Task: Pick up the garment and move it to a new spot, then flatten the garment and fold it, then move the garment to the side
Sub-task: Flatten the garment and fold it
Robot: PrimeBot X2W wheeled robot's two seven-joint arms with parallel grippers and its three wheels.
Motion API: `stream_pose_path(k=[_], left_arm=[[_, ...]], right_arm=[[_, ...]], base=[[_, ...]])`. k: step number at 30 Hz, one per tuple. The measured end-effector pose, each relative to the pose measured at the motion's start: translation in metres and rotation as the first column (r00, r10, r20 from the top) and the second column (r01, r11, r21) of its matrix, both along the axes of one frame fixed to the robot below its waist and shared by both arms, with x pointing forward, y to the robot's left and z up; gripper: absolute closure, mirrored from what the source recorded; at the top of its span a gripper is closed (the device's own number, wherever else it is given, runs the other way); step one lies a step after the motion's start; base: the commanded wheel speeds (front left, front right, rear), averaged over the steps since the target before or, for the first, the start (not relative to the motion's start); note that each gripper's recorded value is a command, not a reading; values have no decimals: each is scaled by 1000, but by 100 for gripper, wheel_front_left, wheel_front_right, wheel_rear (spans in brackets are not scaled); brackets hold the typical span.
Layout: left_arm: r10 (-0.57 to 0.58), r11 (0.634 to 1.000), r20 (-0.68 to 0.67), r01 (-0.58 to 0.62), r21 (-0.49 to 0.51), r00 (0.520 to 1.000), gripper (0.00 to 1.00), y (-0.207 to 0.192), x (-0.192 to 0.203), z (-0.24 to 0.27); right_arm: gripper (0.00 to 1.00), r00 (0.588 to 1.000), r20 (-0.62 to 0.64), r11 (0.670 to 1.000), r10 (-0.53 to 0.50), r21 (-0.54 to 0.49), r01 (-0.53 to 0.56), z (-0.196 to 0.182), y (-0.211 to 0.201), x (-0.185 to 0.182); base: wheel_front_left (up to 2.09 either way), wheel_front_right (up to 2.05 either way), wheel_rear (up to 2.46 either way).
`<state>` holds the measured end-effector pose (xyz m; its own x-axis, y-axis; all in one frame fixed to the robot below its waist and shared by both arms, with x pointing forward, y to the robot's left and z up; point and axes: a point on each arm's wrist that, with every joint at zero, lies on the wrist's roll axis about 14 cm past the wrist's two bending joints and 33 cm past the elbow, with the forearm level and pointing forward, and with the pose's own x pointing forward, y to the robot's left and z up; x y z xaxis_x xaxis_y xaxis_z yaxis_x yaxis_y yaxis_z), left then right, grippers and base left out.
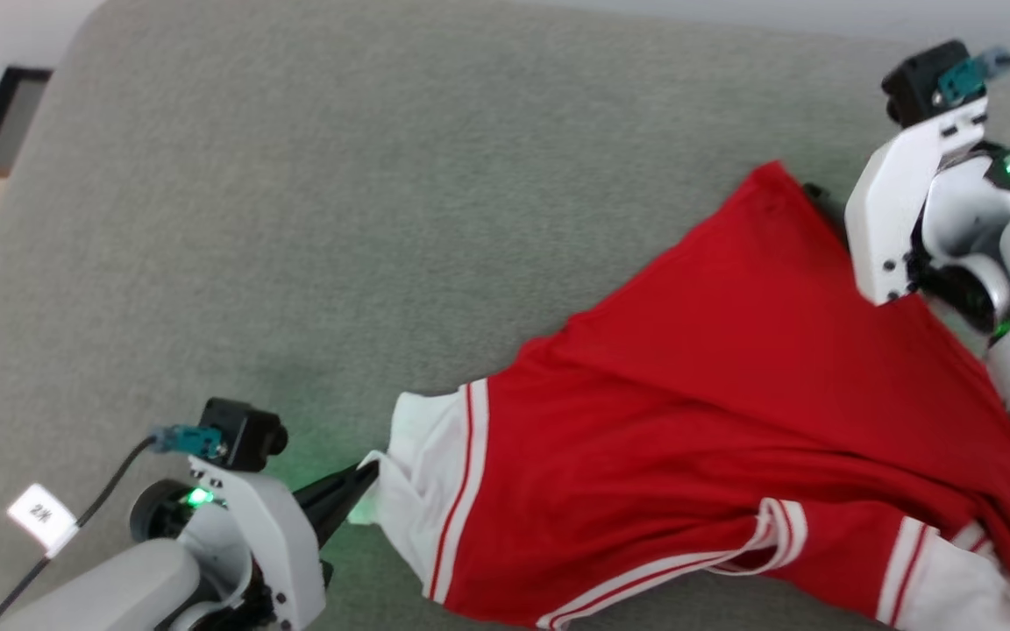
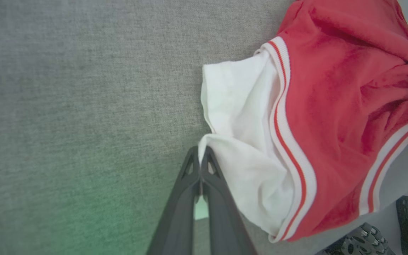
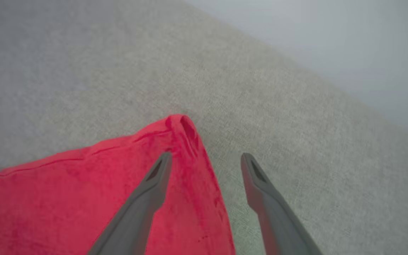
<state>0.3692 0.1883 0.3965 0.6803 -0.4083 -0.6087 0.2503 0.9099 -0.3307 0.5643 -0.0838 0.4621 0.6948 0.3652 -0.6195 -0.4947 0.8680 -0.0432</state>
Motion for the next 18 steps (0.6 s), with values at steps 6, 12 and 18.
stream_pose_path(k=[6,12,18], left_arm=[[16,1000,-13,-16,-6,1000,100,4,2,-8],[43,999,-30,-43,-6,999,100,11,2,-15],[67,998,-47,-67,3,997,100,20,1,-21]], right_arm=[[0,982,-189,995,8,-92,-25,-46,9,9],[100,935,-355,984,9,-162,-71,-76,18,9],[100,910,-414,985,-21,-166,-53,-88,16,15]], base=[[0,0,0],[0,0,0],[0,0,0]])
